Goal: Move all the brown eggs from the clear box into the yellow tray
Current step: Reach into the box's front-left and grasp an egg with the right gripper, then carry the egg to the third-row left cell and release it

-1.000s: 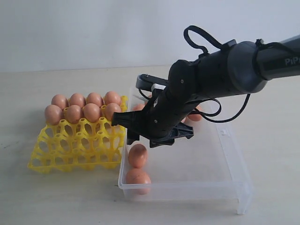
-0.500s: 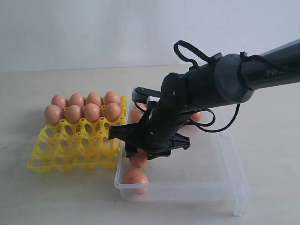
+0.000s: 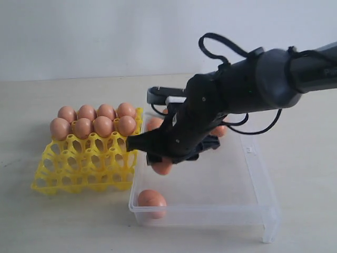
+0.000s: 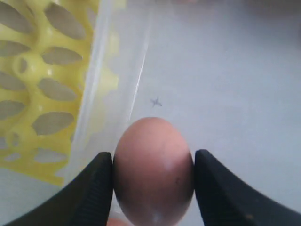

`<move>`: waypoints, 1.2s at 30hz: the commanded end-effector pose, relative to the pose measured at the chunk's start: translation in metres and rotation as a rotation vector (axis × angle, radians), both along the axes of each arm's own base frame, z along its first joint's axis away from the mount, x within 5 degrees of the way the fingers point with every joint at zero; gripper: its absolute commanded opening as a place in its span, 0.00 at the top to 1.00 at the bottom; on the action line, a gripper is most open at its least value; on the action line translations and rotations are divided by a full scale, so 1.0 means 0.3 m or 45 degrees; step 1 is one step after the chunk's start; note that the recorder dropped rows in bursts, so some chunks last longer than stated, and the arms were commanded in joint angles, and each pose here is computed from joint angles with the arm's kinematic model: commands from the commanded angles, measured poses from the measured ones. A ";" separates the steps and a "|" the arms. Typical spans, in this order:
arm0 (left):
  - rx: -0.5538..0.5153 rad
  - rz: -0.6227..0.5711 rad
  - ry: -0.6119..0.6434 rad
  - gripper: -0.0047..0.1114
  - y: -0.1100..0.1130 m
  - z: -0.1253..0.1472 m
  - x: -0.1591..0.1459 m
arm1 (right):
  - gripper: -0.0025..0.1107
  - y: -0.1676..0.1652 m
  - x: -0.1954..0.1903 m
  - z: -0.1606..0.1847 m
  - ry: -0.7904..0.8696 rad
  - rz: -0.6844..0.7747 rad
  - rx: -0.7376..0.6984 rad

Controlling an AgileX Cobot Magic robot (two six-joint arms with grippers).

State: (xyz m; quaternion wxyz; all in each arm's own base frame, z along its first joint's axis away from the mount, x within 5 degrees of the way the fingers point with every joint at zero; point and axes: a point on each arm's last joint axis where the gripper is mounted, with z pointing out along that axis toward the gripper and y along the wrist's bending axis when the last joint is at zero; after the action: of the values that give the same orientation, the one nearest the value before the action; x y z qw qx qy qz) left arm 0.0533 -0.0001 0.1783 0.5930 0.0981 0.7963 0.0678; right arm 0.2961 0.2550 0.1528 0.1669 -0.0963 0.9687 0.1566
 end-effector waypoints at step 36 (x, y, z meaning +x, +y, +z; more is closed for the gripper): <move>-0.006 -0.001 -0.023 0.96 0.000 0.008 -0.001 | 0.98 0.504 0.102 -0.123 -0.902 0.618 0.676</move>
State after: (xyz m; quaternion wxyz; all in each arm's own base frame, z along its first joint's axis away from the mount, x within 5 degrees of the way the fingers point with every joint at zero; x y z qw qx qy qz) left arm 0.0533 -0.0001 0.1783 0.5930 0.0981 0.7963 0.0678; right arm 0.3233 0.4036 0.1167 0.4627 -0.3232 0.7268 0.3914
